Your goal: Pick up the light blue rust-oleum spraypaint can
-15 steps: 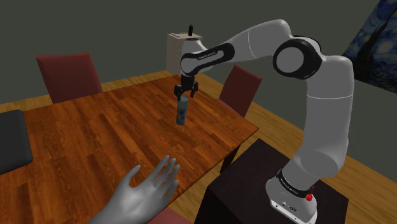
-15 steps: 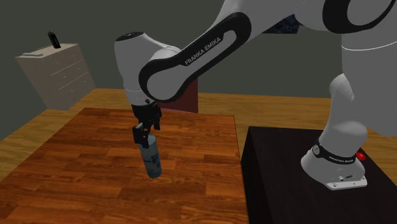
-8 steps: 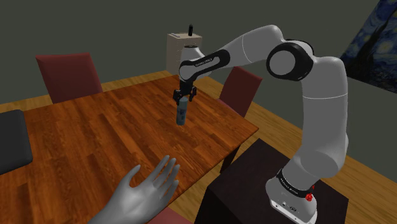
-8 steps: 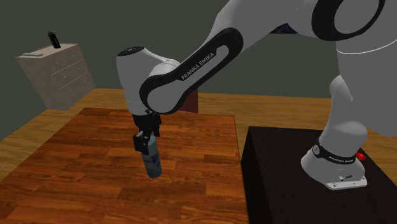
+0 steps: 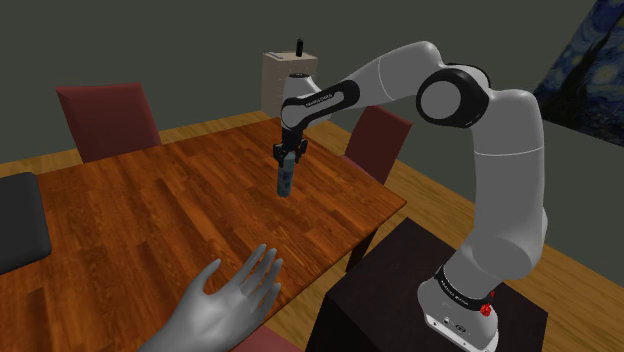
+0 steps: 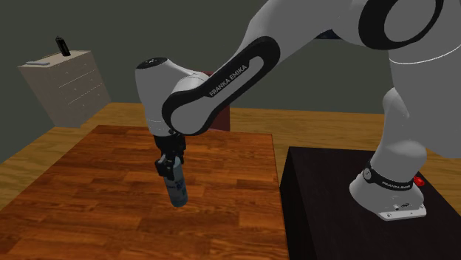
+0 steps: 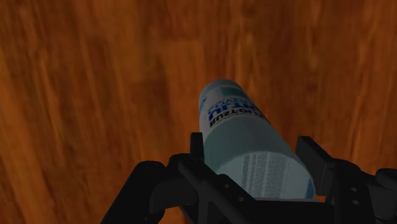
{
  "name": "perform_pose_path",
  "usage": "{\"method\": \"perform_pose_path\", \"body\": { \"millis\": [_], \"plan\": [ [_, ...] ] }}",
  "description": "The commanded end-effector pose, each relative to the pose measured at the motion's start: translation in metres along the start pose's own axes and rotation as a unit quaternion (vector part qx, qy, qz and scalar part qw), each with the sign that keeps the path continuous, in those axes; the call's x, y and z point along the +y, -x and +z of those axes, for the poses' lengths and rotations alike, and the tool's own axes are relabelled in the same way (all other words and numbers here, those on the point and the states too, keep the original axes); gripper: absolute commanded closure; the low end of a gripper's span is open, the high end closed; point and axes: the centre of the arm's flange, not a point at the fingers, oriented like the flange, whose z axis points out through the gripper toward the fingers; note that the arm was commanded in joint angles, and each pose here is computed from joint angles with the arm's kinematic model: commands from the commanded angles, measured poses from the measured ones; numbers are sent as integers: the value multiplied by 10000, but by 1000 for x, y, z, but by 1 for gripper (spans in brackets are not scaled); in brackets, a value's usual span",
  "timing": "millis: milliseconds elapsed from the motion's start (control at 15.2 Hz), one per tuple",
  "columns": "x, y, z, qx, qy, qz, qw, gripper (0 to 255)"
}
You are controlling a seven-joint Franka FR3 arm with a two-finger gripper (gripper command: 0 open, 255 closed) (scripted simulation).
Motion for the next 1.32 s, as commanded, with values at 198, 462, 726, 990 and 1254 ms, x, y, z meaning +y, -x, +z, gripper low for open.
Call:
{"method": "perform_pose_path", "body": {
  "millis": [198,462,726,990,1254],
  "plan": [
    [0,1,1,-14,1,0,10000,255],
    [0,1,-20,-14,1,-1,10000,255],
    [0,1,-41,-14,1,0,10000,255],
    [0,1,-62,-14,1,0,10000,255],
    [0,1,-79,-14,1,0,10000,255]
  ]
}}
